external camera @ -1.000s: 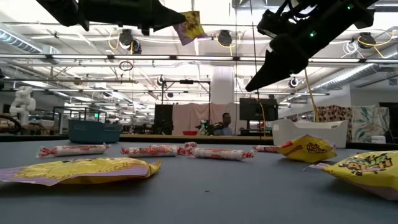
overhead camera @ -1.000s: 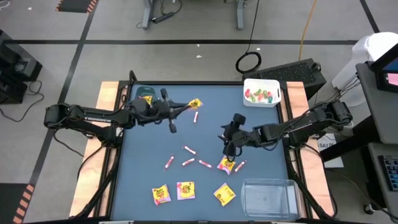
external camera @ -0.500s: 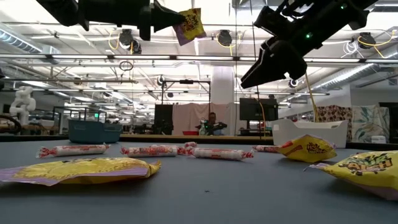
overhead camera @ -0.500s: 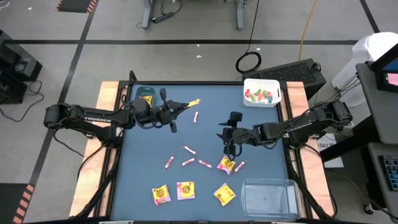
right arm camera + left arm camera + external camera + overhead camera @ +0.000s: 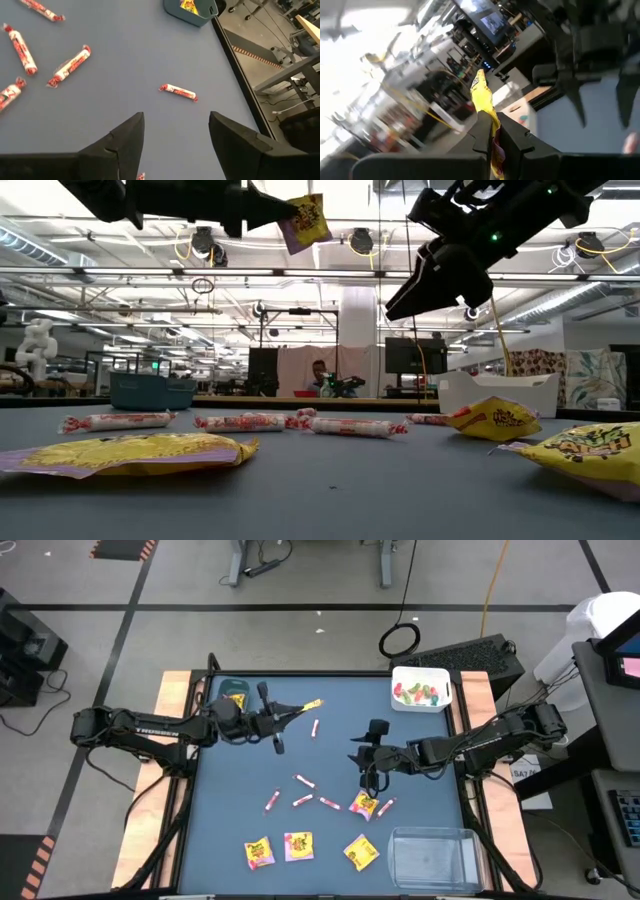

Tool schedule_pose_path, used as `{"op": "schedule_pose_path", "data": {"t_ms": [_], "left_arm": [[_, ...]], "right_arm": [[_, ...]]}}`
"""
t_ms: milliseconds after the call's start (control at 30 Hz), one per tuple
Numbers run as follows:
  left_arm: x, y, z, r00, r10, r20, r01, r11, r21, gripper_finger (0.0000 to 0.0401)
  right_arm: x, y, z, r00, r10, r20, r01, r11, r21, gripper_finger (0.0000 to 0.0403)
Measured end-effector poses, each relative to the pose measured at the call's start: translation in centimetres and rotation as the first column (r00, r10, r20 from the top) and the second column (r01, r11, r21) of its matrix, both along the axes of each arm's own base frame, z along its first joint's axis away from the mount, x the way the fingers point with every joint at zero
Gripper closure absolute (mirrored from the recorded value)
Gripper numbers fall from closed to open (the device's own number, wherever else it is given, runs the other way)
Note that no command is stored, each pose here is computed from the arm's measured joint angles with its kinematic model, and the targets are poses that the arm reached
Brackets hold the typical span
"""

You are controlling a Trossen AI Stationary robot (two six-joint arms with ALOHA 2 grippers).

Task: Sort candy
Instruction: Put the yellow candy pack into the blue bin

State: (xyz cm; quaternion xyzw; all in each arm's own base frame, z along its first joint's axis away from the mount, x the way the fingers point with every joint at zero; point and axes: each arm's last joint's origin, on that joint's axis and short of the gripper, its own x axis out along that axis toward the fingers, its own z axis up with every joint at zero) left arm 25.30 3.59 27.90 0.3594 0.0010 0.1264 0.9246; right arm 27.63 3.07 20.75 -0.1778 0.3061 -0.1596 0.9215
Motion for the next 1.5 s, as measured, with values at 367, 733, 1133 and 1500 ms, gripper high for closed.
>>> {"op": "schedule_pose_path", "data": {"t_ms": [367, 733, 1133, 1500], "left_arm": [[0.1, 0.0, -0.8, 0.994, 0.003, 0.108, 0.071, 0.727, -0.683, 0.0379], [-0.1, 0.0, -2.4, 0.994, 0.097, 0.058, 0.034, 0.229, -0.973, 0.0379], [-0.6, 1.7, -3.1, 0.977, 0.19, -0.094, -0.185, 0.549, -0.815, 0.0379], [-4.8, 5.6, -4.1, 0.792, 0.507, -0.341, -0.557, 0.37, -0.744, 0.0379]], "right_arm": [[0.1, 0.0, 0.2, 0.999, -0.024, 0.041, 0.022, 0.999, 0.041, 0.019], [0.2, 0.0, 0.3, 0.997, -0.048, 0.068, 0.042, 0.996, 0.079, 0.019], [0.2, 0.0, 0.3, 0.996, -0.05, 0.073, 0.043, 0.996, 0.082, 0.019], [0.2, 0.0, 0.3, 0.996, -0.049, 0.075, 0.043, 0.996, 0.081, 0.019]]}}
